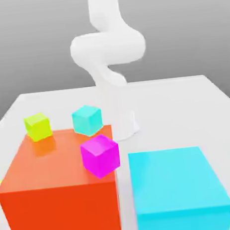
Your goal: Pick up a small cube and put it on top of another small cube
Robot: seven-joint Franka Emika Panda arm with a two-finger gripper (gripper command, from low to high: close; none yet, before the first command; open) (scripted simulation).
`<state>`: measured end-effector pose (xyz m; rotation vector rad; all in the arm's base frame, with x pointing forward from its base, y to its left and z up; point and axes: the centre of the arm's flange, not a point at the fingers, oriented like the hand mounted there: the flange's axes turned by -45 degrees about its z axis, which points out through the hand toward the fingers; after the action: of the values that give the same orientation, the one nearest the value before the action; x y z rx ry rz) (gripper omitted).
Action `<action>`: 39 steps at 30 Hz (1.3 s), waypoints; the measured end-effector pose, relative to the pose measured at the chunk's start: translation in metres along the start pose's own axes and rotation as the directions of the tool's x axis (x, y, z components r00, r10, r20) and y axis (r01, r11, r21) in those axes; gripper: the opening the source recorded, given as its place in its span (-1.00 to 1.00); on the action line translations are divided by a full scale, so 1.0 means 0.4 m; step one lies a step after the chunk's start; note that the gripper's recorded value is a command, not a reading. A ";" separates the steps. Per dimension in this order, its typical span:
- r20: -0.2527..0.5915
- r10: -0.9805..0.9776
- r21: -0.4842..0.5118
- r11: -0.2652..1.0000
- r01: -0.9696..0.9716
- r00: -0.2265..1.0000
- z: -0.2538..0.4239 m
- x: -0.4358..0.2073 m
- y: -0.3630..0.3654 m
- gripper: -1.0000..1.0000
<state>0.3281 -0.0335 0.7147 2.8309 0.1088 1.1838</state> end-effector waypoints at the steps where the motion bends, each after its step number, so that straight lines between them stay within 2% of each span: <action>1: 0.006 -0.045 -0.015 0.999 0.045 0.999 -0.014 -0.016 0.036 0.00; 7: 0.073 -0.279 -0.062 0.957 0.283 0.958 -0.060 -0.125 0.238 0.00; 12: 0.149 -0.448 -0.043 0.888 0.458 0.882 -0.052 -0.237 0.397 0.00; 19: 0.234 -0.661 0.077 0.743 0.665 0.713 0.037 -0.417 0.589 0.00; 24: 0.244 -0.799 0.214 0.597 0.773 0.550 0.153 -0.551 0.689 0.00; 28: 0.206 -0.894 0.339 0.447 0.828 0.398 0.272 -0.658 0.740 0.00; 31: 0.148 -0.950 0.430 0.313 0.847 0.276 0.374 -0.735 0.758 0.00; 35: 0.029 -0.994 0.533 0.106 0.839 0.107 0.520 -0.833 0.753 0.00; 39: -0.128 -0.990 0.598 -0.124 0.792 -0.059 0.670 -0.924 0.715 0.00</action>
<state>0.2712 -0.3628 0.2920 1.9436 2.3145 0.1079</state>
